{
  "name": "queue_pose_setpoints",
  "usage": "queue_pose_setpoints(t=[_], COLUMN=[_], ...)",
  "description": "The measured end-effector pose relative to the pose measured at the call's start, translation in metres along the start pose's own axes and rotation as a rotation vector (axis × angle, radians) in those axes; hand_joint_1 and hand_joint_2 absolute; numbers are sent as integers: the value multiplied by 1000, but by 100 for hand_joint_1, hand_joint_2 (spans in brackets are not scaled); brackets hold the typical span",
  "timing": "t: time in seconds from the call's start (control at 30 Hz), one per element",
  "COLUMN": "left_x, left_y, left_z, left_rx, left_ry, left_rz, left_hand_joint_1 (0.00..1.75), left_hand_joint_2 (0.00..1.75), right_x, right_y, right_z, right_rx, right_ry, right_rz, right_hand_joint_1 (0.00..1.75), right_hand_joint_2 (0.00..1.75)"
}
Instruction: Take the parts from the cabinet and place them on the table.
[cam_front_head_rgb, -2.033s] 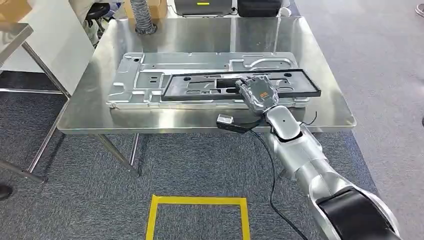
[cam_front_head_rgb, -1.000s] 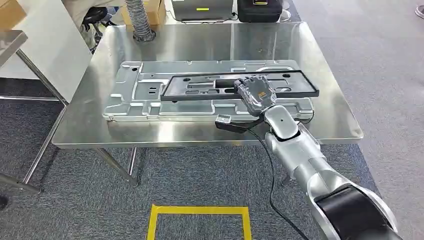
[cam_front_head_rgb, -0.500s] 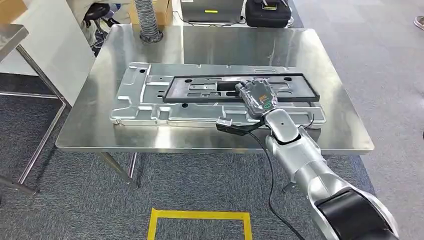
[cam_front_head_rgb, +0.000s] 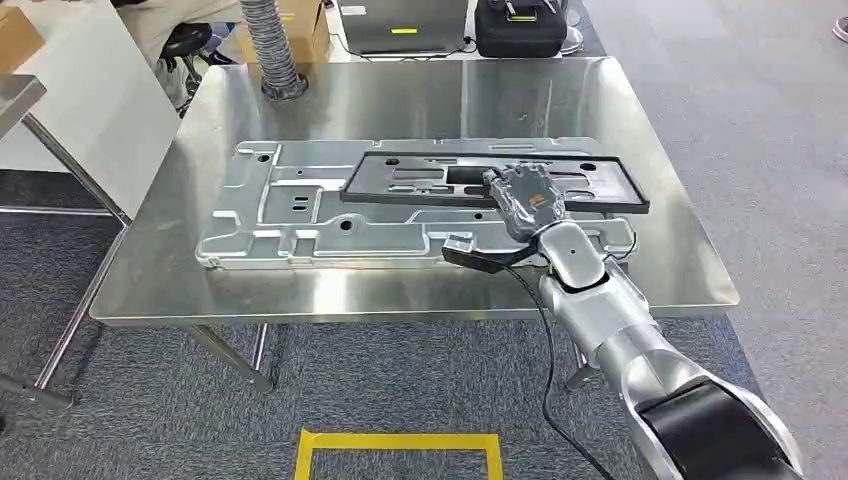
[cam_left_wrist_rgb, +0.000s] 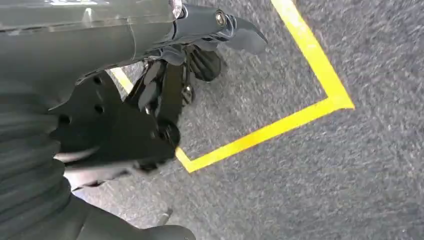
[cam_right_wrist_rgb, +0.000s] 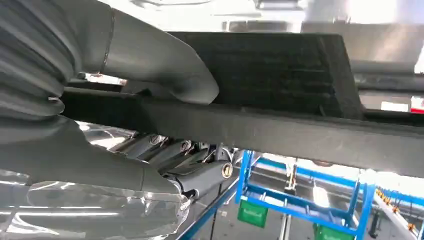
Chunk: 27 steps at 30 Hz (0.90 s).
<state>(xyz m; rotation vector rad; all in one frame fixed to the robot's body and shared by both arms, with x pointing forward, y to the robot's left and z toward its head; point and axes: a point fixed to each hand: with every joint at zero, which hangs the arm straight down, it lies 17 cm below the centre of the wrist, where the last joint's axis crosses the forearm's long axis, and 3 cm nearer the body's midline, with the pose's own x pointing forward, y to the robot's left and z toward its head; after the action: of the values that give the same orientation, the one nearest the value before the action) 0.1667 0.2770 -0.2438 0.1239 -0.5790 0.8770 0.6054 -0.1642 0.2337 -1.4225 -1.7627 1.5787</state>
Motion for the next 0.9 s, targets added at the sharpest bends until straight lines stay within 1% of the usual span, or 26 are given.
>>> queue_pose_setpoints(t=[0.1,0.4,0.6,0.9], left_x=[-1,1,1,4], left_y=[1,0,-2,-5], left_z=[0,0,0,-1], left_rx=[3,0,-9,-18], left_ry=[1,-3,-2,-5], left_rz=[-2,-2,-4,-10], left_hand_joint_1=[0,0,0,0], left_hand_joint_2=[175,175,175,175], right_x=[4,-5,-2,-9], right_y=[8,16,48,60], right_z=[6,14,40,51], right_rx=[14,23,87,112], right_ry=[-1,35,61,93], right_rz=[-8,-37,-72,-97], right_hand_joint_1=[175,175,175,175], right_hand_joint_2=[175,175,175,175])
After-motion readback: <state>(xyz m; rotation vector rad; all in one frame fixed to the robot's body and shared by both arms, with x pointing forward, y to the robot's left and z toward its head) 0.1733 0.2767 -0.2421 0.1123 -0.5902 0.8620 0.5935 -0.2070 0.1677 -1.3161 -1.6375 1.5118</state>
